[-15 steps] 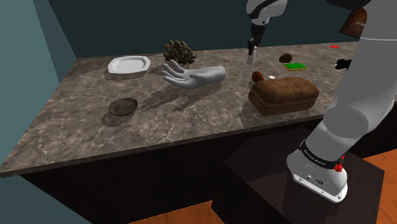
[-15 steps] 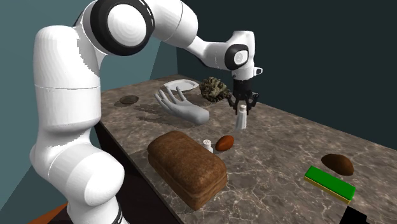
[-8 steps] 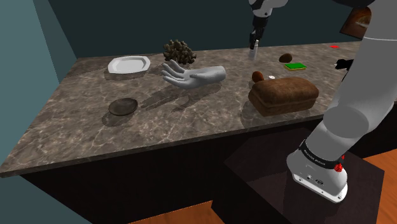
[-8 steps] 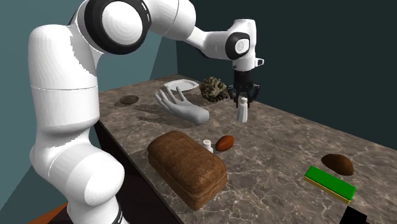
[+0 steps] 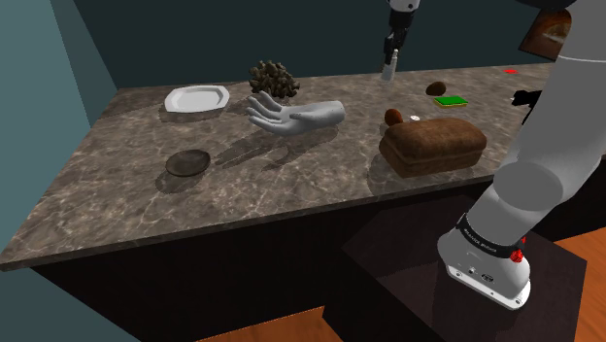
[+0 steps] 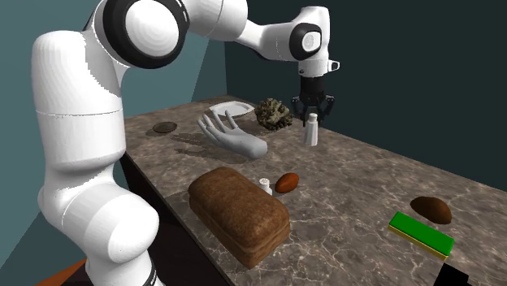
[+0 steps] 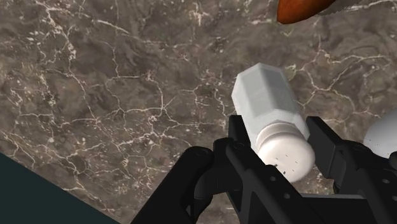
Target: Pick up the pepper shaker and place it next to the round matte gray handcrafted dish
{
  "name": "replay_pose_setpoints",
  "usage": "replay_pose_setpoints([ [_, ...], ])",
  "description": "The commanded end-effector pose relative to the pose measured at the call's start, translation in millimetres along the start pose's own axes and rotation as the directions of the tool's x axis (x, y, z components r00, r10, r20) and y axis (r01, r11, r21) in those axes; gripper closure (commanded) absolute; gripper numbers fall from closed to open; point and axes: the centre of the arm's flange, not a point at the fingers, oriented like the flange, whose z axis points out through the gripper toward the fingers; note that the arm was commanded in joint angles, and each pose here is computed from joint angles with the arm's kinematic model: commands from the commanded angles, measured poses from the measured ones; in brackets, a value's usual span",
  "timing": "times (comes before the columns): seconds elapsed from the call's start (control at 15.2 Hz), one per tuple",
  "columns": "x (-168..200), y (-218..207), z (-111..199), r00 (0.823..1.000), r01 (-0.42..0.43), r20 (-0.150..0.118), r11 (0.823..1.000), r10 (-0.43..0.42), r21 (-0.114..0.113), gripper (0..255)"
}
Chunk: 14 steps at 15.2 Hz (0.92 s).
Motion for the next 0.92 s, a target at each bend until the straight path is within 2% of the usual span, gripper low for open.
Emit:
replay_pose_setpoints([
  [0.0, 1, 1, -11, 1.000, 0.000, 0.000, 1.000, 0.000, 0.000, 255],
  [0.33, 1, 3, -33, 1.000, 0.000, 0.000, 1.000, 0.000, 0.000, 255],
  [0.86, 7, -102, -44, 1.000, 0.000, 0.000, 1.000, 0.000, 0.000, 255],
])
